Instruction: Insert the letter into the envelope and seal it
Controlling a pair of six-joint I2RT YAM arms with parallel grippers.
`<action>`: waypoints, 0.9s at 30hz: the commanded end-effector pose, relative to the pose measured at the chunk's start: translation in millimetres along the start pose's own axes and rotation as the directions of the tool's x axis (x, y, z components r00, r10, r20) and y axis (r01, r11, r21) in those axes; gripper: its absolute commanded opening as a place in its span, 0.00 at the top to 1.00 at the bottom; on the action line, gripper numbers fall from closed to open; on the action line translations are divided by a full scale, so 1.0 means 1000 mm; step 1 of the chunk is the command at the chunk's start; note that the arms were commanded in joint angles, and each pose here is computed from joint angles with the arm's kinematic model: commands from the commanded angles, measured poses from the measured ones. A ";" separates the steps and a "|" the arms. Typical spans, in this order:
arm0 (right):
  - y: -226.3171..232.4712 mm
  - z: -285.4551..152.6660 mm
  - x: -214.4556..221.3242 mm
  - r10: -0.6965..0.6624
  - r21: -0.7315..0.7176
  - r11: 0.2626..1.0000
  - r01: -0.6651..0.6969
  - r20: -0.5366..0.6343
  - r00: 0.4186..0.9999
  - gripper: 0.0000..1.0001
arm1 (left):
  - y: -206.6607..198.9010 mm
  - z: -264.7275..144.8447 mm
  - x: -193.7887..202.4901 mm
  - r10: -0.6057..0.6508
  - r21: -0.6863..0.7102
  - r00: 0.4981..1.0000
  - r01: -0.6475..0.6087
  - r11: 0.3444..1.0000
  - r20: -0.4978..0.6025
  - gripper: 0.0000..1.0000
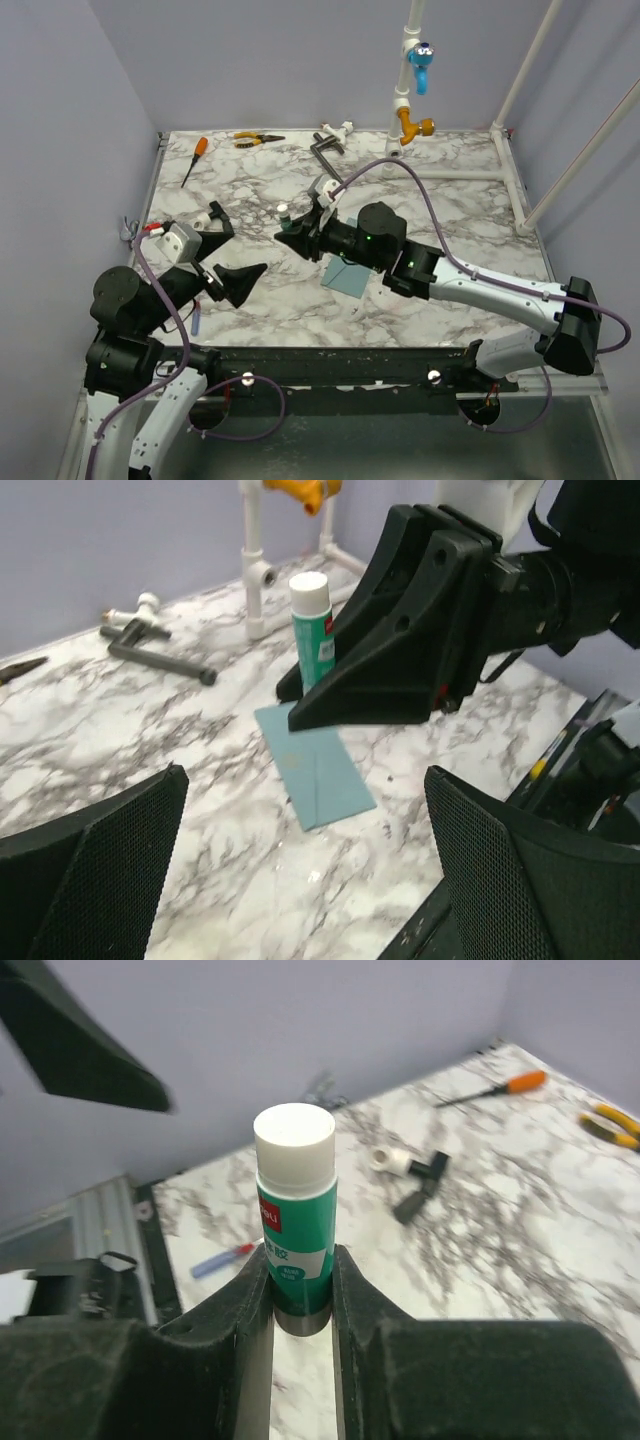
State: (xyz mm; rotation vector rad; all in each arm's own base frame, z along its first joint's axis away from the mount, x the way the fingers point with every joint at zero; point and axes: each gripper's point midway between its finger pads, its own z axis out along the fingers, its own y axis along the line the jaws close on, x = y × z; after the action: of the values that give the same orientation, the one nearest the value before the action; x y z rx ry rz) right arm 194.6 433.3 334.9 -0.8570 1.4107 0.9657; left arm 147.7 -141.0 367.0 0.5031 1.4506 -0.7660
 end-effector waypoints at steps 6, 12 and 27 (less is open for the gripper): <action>-0.077 -0.032 0.062 -0.018 0.162 0.985 0.055 -0.225 0.974 0.99 | 0.103 -0.048 0.051 0.003 -0.331 0.729 -0.314 0.890 -0.684 0.01; -0.074 -0.045 0.075 -0.164 0.082 0.979 0.188 -0.244 0.956 0.99 | 0.159 -0.056 0.094 -0.103 -0.341 0.527 -0.377 0.861 -0.843 0.01; -0.064 -0.055 0.089 -0.238 -0.003 0.969 0.245 -0.251 0.938 0.99 | 0.288 -0.067 0.201 -0.415 -0.536 0.385 -0.295 0.791 -0.824 0.10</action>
State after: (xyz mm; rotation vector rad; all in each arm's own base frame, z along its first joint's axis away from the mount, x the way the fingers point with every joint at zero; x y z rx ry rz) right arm 228.2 363.5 238.3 -1.1183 1.5159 0.6790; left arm 281.1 54.7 145.5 0.3173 2.7120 0.0469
